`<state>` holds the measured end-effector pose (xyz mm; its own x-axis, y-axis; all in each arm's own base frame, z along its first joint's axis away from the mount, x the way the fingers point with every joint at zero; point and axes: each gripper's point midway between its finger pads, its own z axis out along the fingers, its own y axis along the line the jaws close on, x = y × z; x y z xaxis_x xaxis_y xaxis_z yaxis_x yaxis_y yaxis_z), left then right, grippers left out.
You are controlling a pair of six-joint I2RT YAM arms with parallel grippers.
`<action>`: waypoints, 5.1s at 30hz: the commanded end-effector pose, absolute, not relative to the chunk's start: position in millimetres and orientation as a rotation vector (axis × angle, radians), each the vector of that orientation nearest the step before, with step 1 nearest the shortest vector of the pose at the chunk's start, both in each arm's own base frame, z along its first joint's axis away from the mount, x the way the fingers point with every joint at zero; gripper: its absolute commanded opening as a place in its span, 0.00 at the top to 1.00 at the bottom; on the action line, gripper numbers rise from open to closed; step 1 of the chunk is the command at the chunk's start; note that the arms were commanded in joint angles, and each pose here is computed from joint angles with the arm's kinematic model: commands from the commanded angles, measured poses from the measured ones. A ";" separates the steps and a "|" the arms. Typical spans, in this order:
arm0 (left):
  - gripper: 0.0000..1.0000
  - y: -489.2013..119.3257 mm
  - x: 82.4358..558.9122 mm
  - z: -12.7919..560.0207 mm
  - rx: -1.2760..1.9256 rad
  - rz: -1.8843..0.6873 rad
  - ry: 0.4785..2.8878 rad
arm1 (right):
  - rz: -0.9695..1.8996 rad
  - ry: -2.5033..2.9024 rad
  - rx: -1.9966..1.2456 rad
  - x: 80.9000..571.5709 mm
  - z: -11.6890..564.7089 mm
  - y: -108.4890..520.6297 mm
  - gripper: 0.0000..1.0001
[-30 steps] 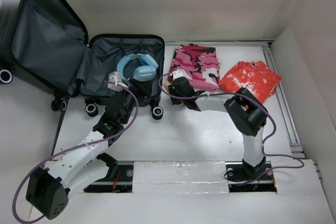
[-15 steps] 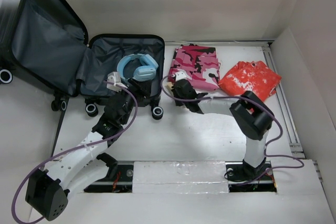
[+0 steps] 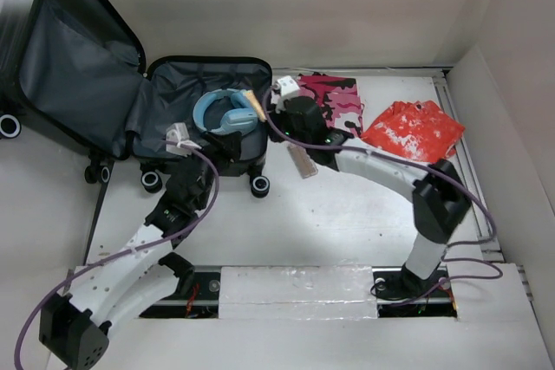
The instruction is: Pack the luggage
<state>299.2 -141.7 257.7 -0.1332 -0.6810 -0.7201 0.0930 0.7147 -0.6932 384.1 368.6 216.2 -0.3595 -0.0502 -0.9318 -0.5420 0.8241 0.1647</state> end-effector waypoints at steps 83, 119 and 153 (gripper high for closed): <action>0.35 -293.1 325.5 -7.1 -0.165 0.252 2.392 | 0.546 1.685 -0.108 276.3 267.8 132.7 0.37; 1.00 -278.3 339.5 235.8 -0.349 -0.341 2.019 | 0.511 1.695 -0.096 277.6 269.4 128.6 0.37; 0.31 -262.3 382.7 253.1 -0.538 -0.626 1.843 | 0.473 1.735 -0.075 286.0 254.6 127.3 0.37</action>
